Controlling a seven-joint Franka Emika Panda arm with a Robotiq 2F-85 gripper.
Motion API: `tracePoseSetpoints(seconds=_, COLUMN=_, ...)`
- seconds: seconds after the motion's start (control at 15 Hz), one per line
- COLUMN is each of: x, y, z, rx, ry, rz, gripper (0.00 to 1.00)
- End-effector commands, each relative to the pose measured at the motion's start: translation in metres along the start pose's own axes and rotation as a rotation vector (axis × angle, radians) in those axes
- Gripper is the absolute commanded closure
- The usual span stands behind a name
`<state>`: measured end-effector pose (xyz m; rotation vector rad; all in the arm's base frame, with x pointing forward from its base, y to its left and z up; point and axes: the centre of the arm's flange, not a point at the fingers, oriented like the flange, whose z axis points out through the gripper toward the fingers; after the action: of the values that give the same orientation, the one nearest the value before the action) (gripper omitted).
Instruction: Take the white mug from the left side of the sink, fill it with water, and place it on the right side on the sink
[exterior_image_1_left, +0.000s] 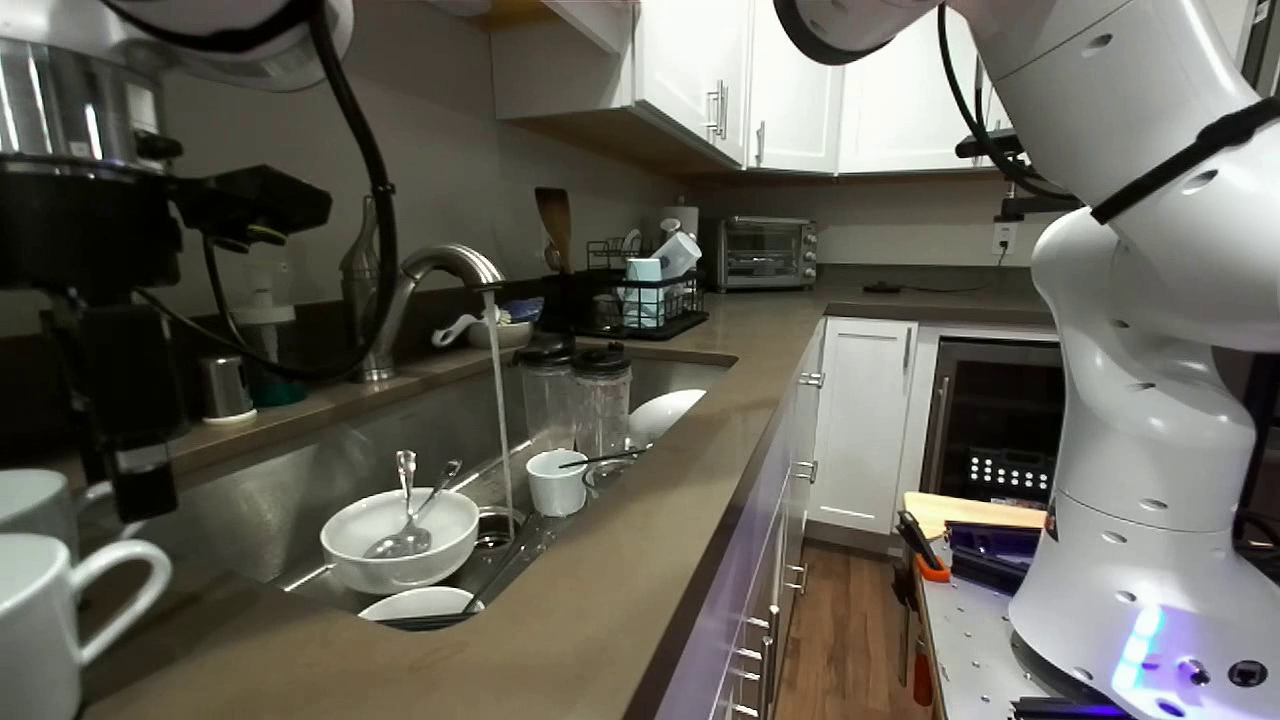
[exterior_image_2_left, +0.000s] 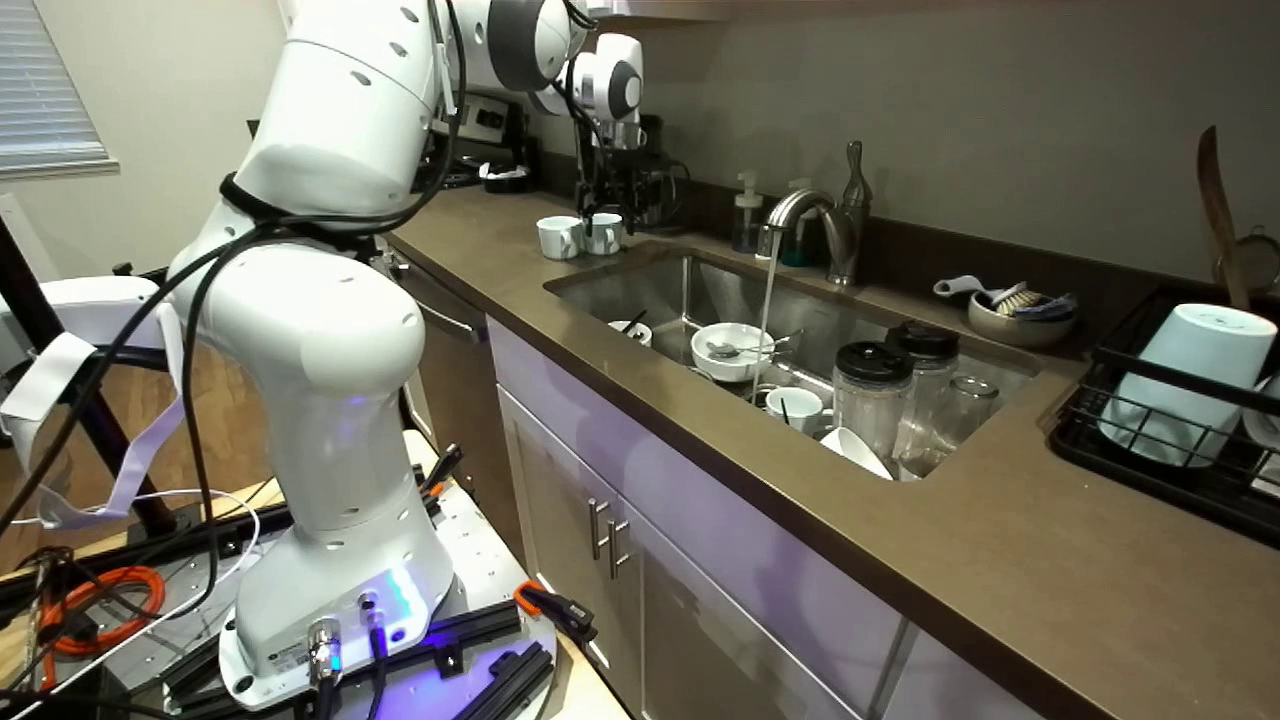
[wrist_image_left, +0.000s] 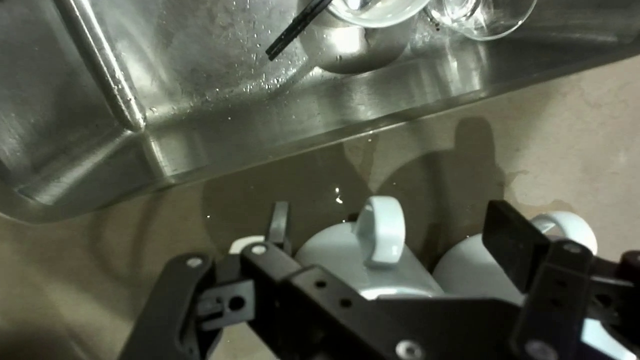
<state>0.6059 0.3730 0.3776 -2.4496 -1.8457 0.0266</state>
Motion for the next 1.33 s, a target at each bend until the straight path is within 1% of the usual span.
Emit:
tracePoseSetpoints(seconds=0.0, x=0.012, y=0.008, z=0.007, rx=-0.004, ry=-0.001, rz=-0.045, gripper=0.33)
tracePoseSetpoints(seconds=0.07, x=0.013, y=0.009, z=0.009, rx=-0.004, ry=-0.001, rz=-0.047, gripper=0.28)
tracePoseSetpoints(seconds=0.27, x=0.014, y=0.012, z=0.015, rx=-0.003, ry=0.002, rz=-0.050, gripper=0.19)
tracePoseSetpoints(seconds=0.4, x=0.014, y=0.015, z=0.017, rx=-0.006, ry=0.002, rz=-0.056, gripper=0.28)
tracePoseSetpoints(seconds=0.47, x=0.014, y=0.016, z=0.018, rx=-0.005, ry=0.002, rz=-0.058, gripper=0.37)
tracePoseSetpoints(seconds=0.53, x=0.014, y=0.017, z=0.020, rx=-0.004, ry=0.004, rz=-0.058, gripper=0.41)
tracePoseSetpoints(seconds=0.6, x=0.014, y=0.018, z=0.021, rx=-0.001, ry=0.005, rz=-0.057, gripper=0.52)
tracePoseSetpoints(seconds=0.67, x=0.014, y=0.019, z=0.023, rx=-0.001, ry=0.006, rz=-0.057, gripper=0.55)
tracePoseSetpoints(seconds=0.73, x=0.014, y=0.020, z=0.024, rx=0.001, ry=0.007, rz=-0.057, gripper=0.63)
tracePoseSetpoints(seconds=0.8, x=0.014, y=0.020, z=0.026, rx=0.003, ry=0.008, rz=-0.058, gripper=0.77)
tracePoseSetpoints(seconds=0.87, x=0.014, y=0.020, z=0.027, rx=0.003, ry=0.007, rz=-0.059, gripper=0.86)
tracePoseSetpoints(seconds=0.93, x=0.014, y=0.020, z=0.028, rx=0.003, ry=0.002, rz=-0.057, gripper=0.93)
tracePoseSetpoints(seconds=1.07, x=0.013, y=0.020, z=0.027, rx=0.003, ry=-0.007, rz=-0.055, gripper=0.98)
tracePoseSetpoints(seconds=1.2, x=0.011, y=0.020, z=0.024, rx=0.003, ry=-0.014, rz=-0.047, gripper=0.93)
tracePoseSetpoints(seconds=1.27, x=0.011, y=0.019, z=0.022, rx=0.002, ry=-0.021, rz=-0.043, gripper=0.93)
